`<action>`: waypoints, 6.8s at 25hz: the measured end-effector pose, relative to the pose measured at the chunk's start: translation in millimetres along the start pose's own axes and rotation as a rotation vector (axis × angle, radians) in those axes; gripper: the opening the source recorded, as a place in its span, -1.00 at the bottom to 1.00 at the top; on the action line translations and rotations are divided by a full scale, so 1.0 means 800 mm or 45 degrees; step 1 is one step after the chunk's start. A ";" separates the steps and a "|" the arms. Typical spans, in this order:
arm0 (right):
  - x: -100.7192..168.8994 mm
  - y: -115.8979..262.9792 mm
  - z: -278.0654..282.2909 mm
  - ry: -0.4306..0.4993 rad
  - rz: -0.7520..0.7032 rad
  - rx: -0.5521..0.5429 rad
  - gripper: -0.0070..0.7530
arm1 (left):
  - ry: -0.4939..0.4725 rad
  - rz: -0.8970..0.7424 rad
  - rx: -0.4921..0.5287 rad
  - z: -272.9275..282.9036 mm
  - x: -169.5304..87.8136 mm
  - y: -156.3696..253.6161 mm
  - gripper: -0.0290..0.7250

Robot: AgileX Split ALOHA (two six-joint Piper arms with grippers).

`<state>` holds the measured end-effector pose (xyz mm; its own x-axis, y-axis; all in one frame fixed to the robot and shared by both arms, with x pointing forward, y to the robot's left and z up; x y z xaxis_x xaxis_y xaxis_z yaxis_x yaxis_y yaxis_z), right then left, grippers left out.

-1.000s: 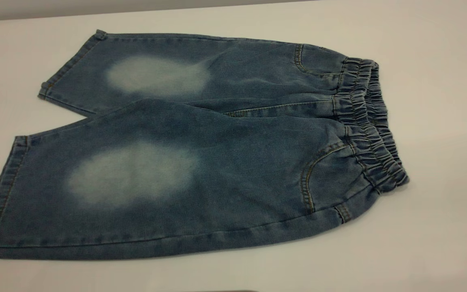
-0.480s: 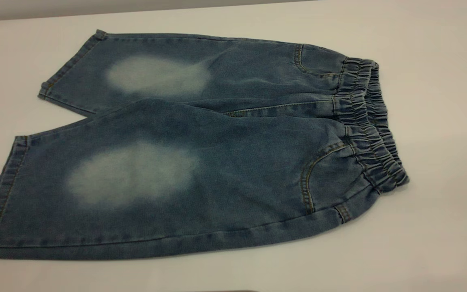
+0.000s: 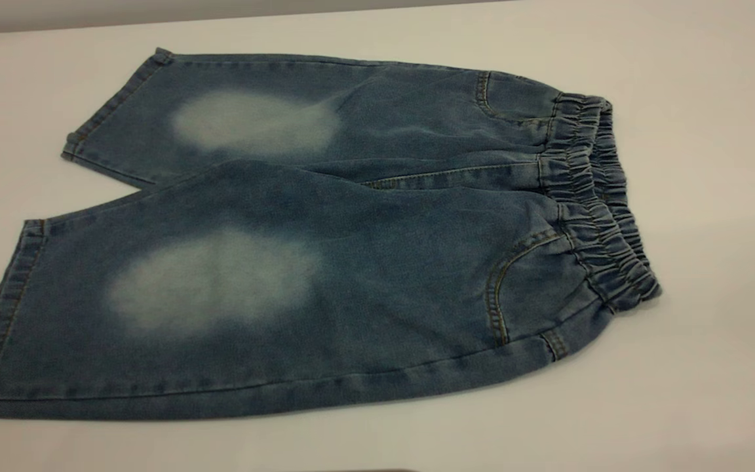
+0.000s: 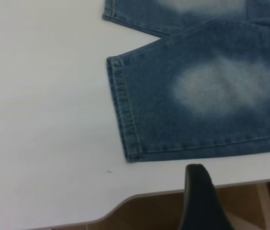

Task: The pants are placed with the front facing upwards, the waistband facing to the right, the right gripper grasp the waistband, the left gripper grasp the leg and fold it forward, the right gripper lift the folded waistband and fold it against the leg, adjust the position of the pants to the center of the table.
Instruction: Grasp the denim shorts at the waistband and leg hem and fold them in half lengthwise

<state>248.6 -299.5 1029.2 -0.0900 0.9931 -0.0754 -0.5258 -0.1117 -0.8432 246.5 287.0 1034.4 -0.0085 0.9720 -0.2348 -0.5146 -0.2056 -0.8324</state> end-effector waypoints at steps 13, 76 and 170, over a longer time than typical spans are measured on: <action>0.009 -0.044 -0.058 -0.127 0.030 0.244 0.01 | -0.015 0.072 0.107 -0.028 -0.014 -0.084 0.06; 0.104 0.079 -0.432 -0.875 -0.597 0.870 0.02 | 0.203 -0.178 0.863 -0.316 -0.037 -0.054 0.43; 0.067 0.055 -0.432 -1.024 -0.702 0.664 -0.87 | -0.034 -0.617 1.515 -0.386 0.020 0.102 0.06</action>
<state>513.1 -238.9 804.3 -0.1575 0.6192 0.7693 -0.9381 0.1497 -0.3125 469.3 250.9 808.0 0.3837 0.9233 -0.0136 -0.9146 0.3821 0.1323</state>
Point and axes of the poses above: a point on each arm's last joint axis where the gripper is mounted, z pointing back along that axis away from the gripper, x along the wrist's bending axis when the last joint is at zero, y = z × x, the point moved 2 cm from there along -z, pointing out along that axis toward the gripper, and after that the axes turned 13 degrees about z, right-handed, at the moved point
